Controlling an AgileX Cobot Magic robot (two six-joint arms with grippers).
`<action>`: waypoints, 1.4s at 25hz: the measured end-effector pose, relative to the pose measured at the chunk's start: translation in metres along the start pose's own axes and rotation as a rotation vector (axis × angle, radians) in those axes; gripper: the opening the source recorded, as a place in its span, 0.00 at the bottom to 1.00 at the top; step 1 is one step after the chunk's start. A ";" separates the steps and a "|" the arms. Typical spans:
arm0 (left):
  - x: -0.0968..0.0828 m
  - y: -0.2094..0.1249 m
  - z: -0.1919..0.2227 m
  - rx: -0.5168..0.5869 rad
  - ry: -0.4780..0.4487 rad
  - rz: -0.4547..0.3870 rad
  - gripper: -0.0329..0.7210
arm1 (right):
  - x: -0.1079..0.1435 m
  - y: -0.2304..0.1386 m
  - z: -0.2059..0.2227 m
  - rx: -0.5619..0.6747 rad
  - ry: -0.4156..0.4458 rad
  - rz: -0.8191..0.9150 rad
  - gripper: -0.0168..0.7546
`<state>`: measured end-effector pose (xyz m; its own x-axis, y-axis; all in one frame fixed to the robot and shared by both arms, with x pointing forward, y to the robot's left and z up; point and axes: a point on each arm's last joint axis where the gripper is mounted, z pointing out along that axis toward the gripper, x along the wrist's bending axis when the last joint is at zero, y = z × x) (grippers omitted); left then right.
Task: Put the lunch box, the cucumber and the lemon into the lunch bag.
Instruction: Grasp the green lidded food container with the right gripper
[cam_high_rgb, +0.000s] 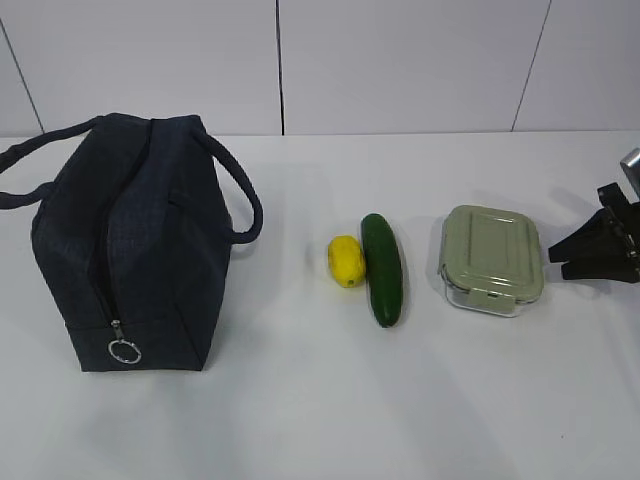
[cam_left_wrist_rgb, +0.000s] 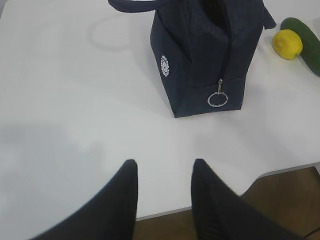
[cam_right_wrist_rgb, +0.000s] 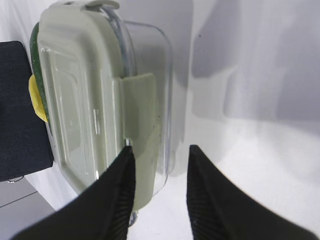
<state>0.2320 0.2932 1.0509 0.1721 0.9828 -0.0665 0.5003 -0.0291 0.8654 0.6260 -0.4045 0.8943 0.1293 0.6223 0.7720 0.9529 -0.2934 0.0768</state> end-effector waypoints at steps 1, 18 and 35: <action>0.000 0.000 0.000 0.000 0.000 0.000 0.36 | 0.000 0.000 0.000 -0.001 -0.001 0.000 0.36; 0.000 0.000 0.000 0.000 0.000 0.000 0.36 | 0.020 0.001 0.021 0.023 0.032 -0.054 0.67; 0.000 0.000 0.000 0.000 0.000 0.000 0.36 | 0.022 0.002 0.022 0.012 0.045 -0.092 0.68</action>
<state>0.2320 0.2932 1.0509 0.1721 0.9828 -0.0665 0.5003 -0.0291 0.8654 0.6367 -0.3751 0.8975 0.0289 0.6129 0.7896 0.9633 -0.2279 0.1417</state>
